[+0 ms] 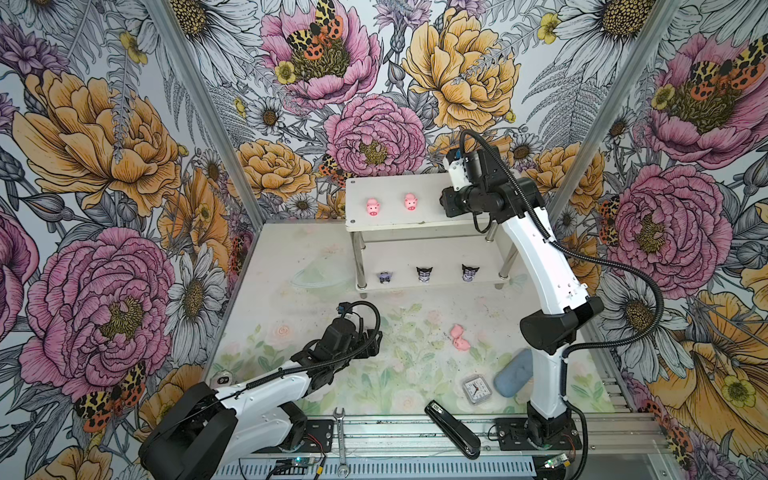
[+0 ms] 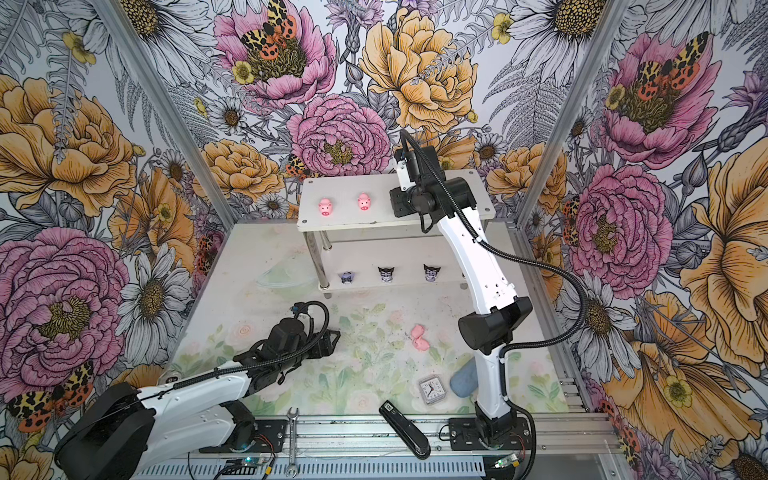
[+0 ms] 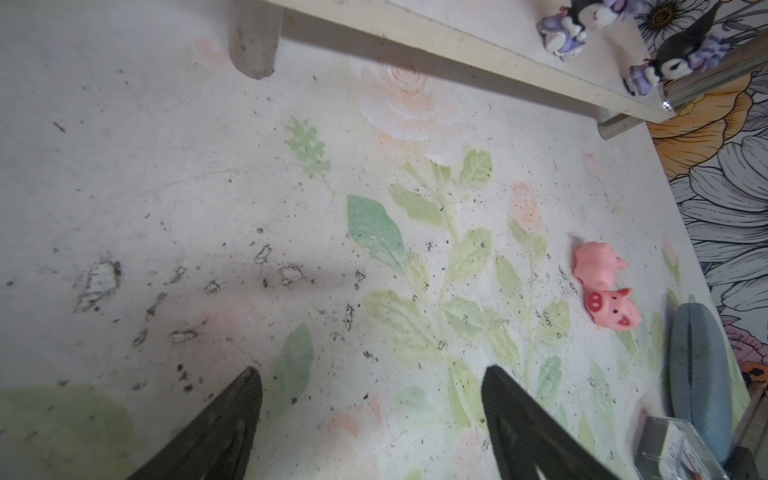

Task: Place and organize the plastic toys onto the shelf
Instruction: 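Set the third pig beside the other two and open the right gripper, then move the right gripper down to the two pink pigs on the table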

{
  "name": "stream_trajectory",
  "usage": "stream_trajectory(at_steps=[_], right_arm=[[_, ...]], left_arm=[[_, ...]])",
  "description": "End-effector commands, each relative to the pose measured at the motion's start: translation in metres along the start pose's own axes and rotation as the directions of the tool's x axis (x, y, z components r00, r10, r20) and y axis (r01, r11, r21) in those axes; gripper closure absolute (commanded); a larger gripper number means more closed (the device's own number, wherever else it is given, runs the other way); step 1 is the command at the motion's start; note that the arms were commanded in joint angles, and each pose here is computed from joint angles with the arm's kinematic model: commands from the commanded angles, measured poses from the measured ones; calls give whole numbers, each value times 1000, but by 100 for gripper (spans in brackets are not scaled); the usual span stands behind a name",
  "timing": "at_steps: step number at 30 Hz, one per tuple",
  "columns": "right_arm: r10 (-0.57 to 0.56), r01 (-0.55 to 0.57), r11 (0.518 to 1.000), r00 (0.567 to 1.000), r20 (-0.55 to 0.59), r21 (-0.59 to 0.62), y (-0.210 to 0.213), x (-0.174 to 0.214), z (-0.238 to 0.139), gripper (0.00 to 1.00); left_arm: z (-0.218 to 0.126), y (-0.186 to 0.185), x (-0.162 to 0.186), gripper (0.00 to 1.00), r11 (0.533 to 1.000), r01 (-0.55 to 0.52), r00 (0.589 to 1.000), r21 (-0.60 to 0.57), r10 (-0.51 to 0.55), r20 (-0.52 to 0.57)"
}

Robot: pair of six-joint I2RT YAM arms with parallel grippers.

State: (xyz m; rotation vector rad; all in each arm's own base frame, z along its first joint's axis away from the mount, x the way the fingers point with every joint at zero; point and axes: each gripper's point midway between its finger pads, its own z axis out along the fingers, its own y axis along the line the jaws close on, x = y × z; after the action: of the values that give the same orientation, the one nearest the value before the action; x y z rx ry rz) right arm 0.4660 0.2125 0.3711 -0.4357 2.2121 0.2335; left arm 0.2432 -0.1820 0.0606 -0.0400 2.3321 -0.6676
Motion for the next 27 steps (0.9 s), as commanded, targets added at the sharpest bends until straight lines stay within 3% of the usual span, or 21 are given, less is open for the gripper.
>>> stream_trajectory(at_steps=[1, 7, 14, 22, 27], right_arm=[[14, -15, 1000, 999, -41, -19, 8, 11, 9, 69], [11, -11, 1000, 999, -52, 6, 5, 15, 9, 53], [21, -21, 999, 1000, -3, 29, 3, 5, -15, 46], [63, -82, 986, 989, 131, 145, -11, -6, -91, 44], [94, -137, 975, 967, 239, 172, -11, 21, -149, 43]], left_arm=[[-2, -7, -12, 15, 1000, 1, 999, 31, -2, 35], [0, -9, -11, 14, 999, 0, 1000, 36, -1, 28], [0, -9, -11, 15, 999, 5, 1000, 40, -6, 28], [0, -12, -11, 14, 998, 6, 1000, 55, -8, 30], [0, -15, -10, 14, 997, 14, 1000, 71, -16, 26]])
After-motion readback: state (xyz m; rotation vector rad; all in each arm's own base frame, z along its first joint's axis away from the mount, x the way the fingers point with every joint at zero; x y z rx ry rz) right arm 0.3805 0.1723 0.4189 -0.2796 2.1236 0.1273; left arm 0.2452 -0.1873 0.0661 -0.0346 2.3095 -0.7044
